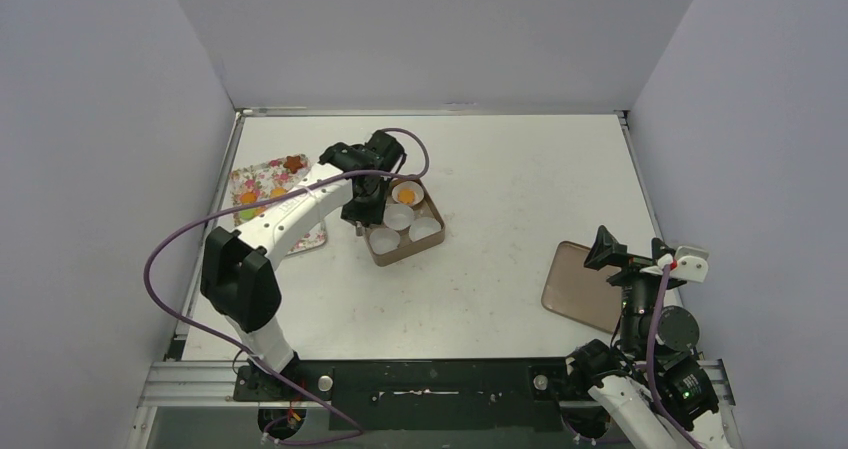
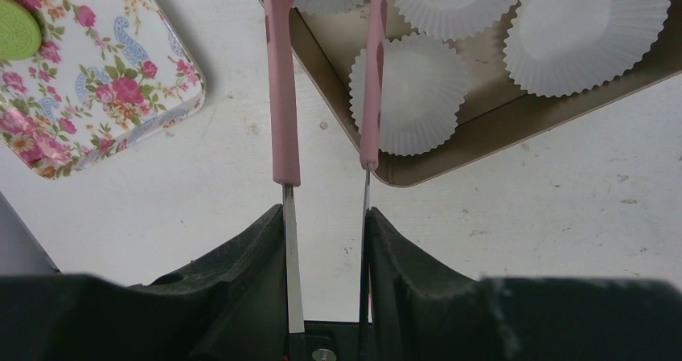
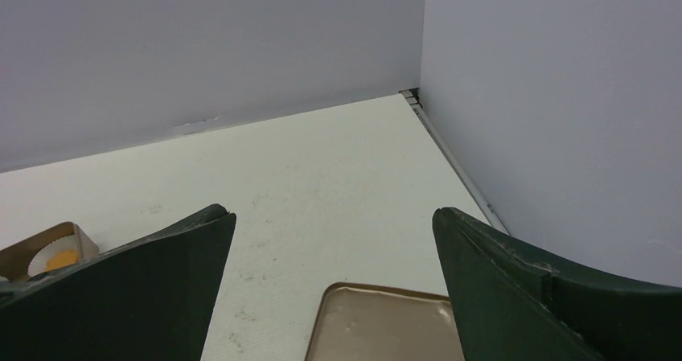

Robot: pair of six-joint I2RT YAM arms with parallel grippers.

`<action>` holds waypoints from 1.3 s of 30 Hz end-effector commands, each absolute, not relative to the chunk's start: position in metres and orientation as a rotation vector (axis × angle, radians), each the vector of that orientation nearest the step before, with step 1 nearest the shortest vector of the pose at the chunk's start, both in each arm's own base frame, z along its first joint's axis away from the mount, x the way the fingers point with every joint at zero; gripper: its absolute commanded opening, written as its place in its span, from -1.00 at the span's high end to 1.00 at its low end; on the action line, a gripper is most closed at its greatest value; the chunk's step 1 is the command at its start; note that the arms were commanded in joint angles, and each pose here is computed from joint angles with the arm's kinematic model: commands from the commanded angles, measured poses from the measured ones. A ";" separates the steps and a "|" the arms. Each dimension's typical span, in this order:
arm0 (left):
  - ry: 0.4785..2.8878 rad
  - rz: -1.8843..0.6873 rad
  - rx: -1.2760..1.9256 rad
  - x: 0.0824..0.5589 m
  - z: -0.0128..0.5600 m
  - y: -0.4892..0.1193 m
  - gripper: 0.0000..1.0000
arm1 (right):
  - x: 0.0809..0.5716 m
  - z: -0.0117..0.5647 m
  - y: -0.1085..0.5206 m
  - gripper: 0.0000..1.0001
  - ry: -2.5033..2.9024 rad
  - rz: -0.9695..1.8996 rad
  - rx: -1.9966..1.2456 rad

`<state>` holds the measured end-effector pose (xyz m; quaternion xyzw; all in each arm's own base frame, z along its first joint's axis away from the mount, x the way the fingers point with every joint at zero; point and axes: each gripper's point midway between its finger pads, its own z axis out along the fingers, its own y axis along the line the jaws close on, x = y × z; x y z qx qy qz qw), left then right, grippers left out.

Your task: Pack the cookies

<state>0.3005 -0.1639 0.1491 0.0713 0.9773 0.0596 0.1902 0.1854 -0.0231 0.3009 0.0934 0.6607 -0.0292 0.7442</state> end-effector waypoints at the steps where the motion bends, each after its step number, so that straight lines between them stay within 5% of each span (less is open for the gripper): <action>1: 2.697 0.185 0.214 0.314 0.162 -0.167 0.56 | 0.185 0.309 -0.023 -1.00 1.412 -0.049 0.210; 39: 2.736 0.253 0.212 0.321 0.144 -0.162 0.19 | 0.184 0.310 -0.023 -1.00 1.404 -0.045 0.207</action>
